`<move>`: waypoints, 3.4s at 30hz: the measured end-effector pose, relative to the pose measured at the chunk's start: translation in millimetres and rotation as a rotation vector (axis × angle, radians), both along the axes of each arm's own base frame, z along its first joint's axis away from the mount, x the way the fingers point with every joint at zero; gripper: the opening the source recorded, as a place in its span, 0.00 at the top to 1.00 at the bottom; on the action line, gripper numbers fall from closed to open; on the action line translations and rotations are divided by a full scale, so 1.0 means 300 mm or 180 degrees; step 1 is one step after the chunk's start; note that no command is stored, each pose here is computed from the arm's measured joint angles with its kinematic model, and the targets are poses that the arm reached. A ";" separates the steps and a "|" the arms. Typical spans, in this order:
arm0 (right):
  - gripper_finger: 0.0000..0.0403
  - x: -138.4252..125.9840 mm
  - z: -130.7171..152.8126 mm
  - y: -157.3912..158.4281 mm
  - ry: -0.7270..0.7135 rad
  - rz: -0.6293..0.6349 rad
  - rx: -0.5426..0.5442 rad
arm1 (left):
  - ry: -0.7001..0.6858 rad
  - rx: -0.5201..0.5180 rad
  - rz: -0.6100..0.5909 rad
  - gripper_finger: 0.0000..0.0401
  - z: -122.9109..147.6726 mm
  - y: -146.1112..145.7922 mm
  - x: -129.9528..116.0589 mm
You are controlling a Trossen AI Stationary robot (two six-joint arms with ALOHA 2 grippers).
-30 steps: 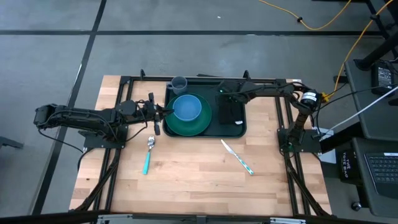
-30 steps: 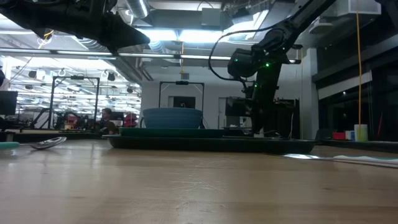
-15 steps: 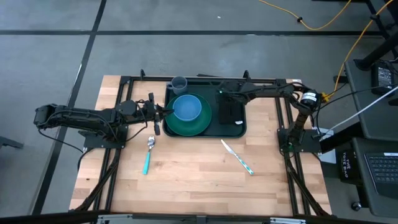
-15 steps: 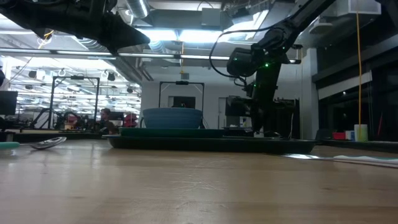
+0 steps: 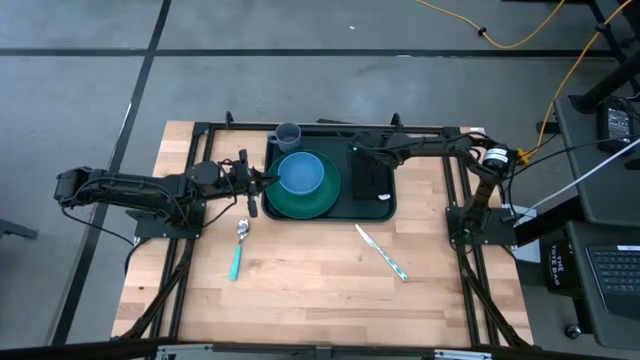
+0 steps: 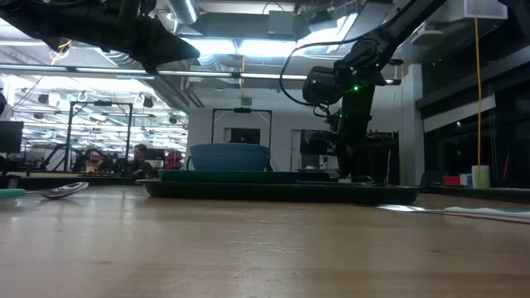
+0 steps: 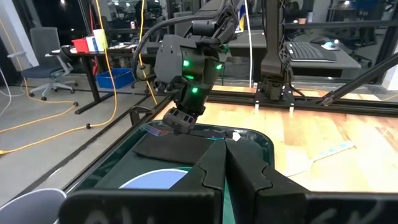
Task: Set up tray
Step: Put the blue fork on the black table napkin, then put the light blue spoon on the black table napkin to the left of the blue fork
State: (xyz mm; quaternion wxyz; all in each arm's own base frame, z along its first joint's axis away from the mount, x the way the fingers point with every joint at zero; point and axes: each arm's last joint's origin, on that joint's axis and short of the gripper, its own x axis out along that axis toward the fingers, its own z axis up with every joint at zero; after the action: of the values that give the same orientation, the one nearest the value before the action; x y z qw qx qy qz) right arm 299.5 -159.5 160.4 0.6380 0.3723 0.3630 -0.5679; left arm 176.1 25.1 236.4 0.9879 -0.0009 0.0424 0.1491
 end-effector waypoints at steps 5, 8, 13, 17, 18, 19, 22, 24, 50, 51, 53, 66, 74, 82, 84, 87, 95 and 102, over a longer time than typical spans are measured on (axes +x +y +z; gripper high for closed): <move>0.97 0.007 -0.018 0.003 0.0044 0.0015 0.0008 | 0.0000 0.0000 -0.0001 0.98 0.000 0.000 0.000; 0.97 0.015 -0.034 0.005 0.0066 0.0016 -0.0036 | 0.0001 0.0000 -0.0001 0.98 0.000 0.000 0.000; 0.97 0.016 -0.041 0.006 0.0083 0.0028 0.0011 | -0.0004 0.0000 -0.0001 0.99 0.000 0.000 0.000; 0.97 0.015 -0.041 0.004 0.0093 0.0017 -0.0022 | -0.0003 -0.0001 -0.0011 0.99 0.000 0.000 0.000; 0.97 0.015 -0.040 0.004 0.0092 0.0018 -0.0020 | -0.0002 -0.0001 -0.0012 0.99 0.000 0.000 0.000; 0.97 0.016 -0.040 0.004 0.0089 0.0019 -0.0020 | -0.0002 -0.0001 -0.0020 0.99 0.000 -0.001 0.000; 0.97 0.015 -0.040 0.004 0.0097 0.0028 -0.0021 | -0.0003 -0.0002 -0.0028 0.99 0.000 -0.001 0.000; 0.97 0.017 -0.040 0.007 0.0094 0.0034 -0.0026 | -0.0003 -0.0002 -0.0029 0.99 0.000 -0.001 0.000; 0.90 0.024 -0.070 0.009 0.0134 0.0073 0.0067 | -0.0003 -0.0004 -0.0035 0.99 0.000 -0.001 0.000; 0.89 0.024 -0.070 0.009 0.0134 0.0074 0.0067 | -0.0003 -0.0004 -0.0035 0.99 0.000 -0.001 0.000; 0.88 0.024 -0.070 0.009 0.0136 0.0079 0.0067 | -0.0003 -0.0004 -0.0035 0.98 0.000 -0.001 0.000; 0.87 0.016 -0.024 0.007 0.0091 0.0203 -0.0003 | -0.0003 -0.0004 -0.0035 0.99 0.000 -0.001 0.000; 0.87 -0.006 0.073 0.007 -0.0050 0.0396 -0.0173 | -0.0002 -0.0005 -0.0035 0.99 0.000 -0.001 0.000; 0.91 -0.025 0.234 0.086 -0.0169 0.1134 -0.0547 | -0.0002 -0.0004 -0.0030 0.98 0.000 -0.001 0.000; 0.94 -0.036 0.286 0.115 -0.0222 0.1327 -0.0696 | -0.0002 -0.0003 -0.0019 0.99 0.000 -0.001 0.000; 0.98 -0.050 0.353 0.168 -0.0279 0.1607 -0.0920 | 0.0024 -0.0007 -0.0026 0.99 -0.002 -0.001 0.000; 0.98 -0.026 0.332 0.317 -0.0453 0.2274 -0.1646 | 0.0052 -0.0097 -0.0097 0.98 -0.008 -0.003 0.000; 0.98 -0.041 0.189 0.362 -0.1137 0.2728 -0.1926 | 0.0029 0.0116 -0.0147 0.99 0.001 -0.004 0.001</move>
State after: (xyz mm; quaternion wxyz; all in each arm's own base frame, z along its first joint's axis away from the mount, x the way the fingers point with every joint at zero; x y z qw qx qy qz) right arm 287.1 -50.7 217.2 0.9422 0.0819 0.1888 -0.2644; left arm 176.4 23.9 236.6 0.9907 0.0187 0.0442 0.1270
